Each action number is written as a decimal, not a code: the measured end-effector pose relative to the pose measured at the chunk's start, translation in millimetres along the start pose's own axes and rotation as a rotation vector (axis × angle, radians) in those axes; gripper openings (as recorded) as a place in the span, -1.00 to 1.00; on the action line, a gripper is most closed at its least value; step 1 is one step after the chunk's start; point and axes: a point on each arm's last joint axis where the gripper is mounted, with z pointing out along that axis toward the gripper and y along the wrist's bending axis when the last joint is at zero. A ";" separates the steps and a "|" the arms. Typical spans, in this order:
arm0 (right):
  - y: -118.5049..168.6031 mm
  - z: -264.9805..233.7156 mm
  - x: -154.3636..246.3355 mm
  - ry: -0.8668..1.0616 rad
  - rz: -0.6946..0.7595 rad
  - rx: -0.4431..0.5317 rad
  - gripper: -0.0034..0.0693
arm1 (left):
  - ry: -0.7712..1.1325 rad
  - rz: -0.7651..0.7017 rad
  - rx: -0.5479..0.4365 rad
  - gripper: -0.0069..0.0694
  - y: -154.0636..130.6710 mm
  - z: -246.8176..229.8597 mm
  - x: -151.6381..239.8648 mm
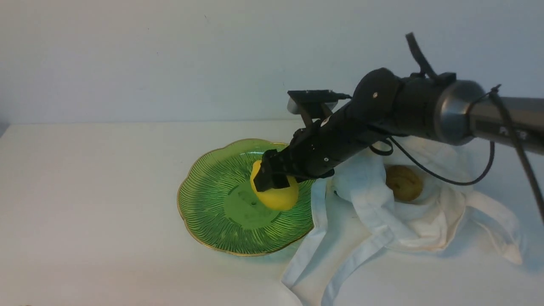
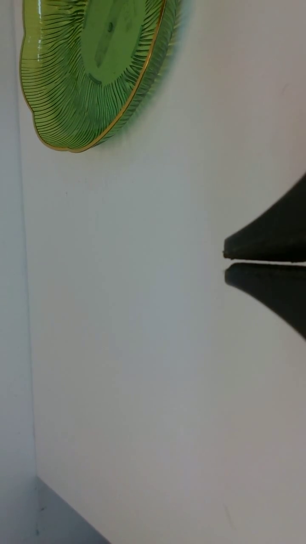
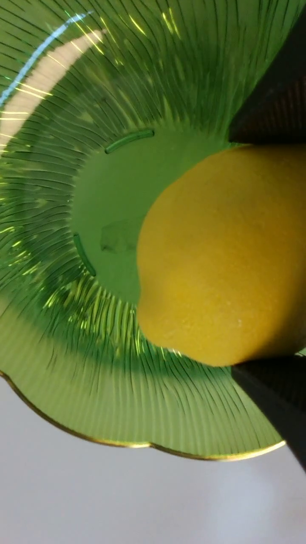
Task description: Take the fruit out of the cloth bag on the white table and place them on a plate.
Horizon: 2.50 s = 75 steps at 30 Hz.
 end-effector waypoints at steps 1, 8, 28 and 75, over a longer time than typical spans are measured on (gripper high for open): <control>-1.5 3.6 0.4 0.003 0.004 0.000 0.67 | 0.000 0.000 0.000 -0.84 0.0 0.0 0.0; -3.8 9.3 1.6 0.011 0.010 0.002 0.92 | 0.000 0.000 0.000 -0.84 0.0 0.0 0.0; 52.5 -257.2 -8.6 -0.336 -0.064 0.451 -0.79 | 0.000 0.000 0.000 -0.84 0.0 0.0 0.0; 65.9 -348.4 300.1 -1.386 -0.386 0.270 -0.94 | 0.000 0.000 0.000 -0.84 0.0 0.0 0.0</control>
